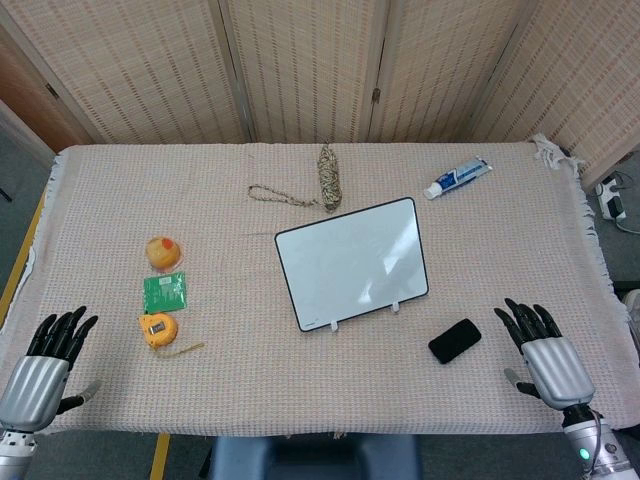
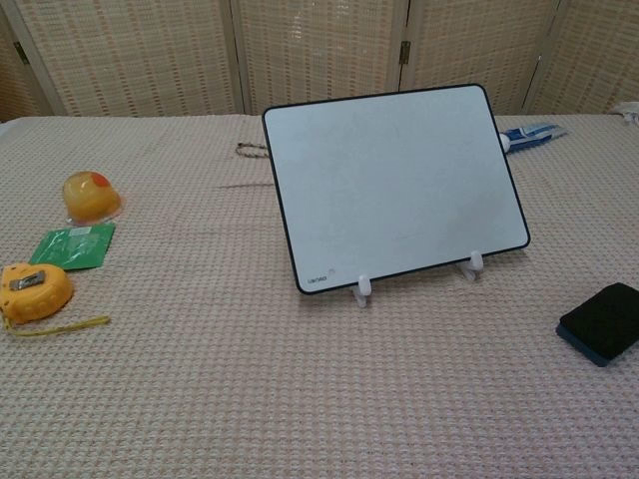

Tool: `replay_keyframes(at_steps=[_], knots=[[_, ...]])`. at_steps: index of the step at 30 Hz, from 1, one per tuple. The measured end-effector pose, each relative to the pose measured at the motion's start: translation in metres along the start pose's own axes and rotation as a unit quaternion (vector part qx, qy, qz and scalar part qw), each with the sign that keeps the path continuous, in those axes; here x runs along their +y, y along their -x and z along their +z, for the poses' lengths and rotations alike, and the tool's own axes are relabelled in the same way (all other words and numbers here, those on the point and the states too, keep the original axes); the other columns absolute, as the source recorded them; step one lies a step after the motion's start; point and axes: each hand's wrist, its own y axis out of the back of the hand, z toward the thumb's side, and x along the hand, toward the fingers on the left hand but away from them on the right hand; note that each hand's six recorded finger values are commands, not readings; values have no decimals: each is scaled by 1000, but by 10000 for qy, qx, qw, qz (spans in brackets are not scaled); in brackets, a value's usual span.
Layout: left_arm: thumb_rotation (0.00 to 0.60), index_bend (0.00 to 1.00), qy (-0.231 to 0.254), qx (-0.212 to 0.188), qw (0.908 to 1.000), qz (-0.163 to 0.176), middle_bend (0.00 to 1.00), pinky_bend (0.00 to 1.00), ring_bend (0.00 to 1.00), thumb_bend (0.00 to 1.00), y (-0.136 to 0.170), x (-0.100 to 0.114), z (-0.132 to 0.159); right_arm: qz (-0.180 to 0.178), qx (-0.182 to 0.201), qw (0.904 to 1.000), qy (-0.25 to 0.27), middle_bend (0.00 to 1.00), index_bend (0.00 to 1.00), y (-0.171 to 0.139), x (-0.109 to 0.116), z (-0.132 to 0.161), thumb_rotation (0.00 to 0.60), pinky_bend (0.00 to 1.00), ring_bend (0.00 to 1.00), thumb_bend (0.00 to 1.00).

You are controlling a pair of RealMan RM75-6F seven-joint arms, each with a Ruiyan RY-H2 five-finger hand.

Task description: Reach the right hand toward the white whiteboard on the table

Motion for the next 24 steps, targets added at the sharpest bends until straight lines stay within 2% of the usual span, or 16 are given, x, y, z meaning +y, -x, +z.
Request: replay_keyframes(at_steps=[6,11,15,19,24], knots=[[600,0,-18,-11,10000,-47,0,0,0,212,-1,-3,1,19,33,10000,-22,0,0,0,-2,3,600,0,0,314],[600,0,-41,-5,9999,-107,0,0,0,211,-3,-6,1,252,215,9992,-201,0,5,5,-14,12,600,0,0,314],[600,0,-4,31,10000,-70,0,0,0,211,-2,-3,-1,529,414,9966,-475,0,43,16,-22,22,600,0,0,314],[600,0,16,32,10000,-53,0,0,0,211,-2,-2,-1,651,580,9923,-875,0,89,30,-25,33,600,0,0,314],[600,0,-19,34,10000,-68,0,0,0,211,-2,-3,-1,898,622,9859,-1265,0,158,49,-32,40,600,0,0,314]])
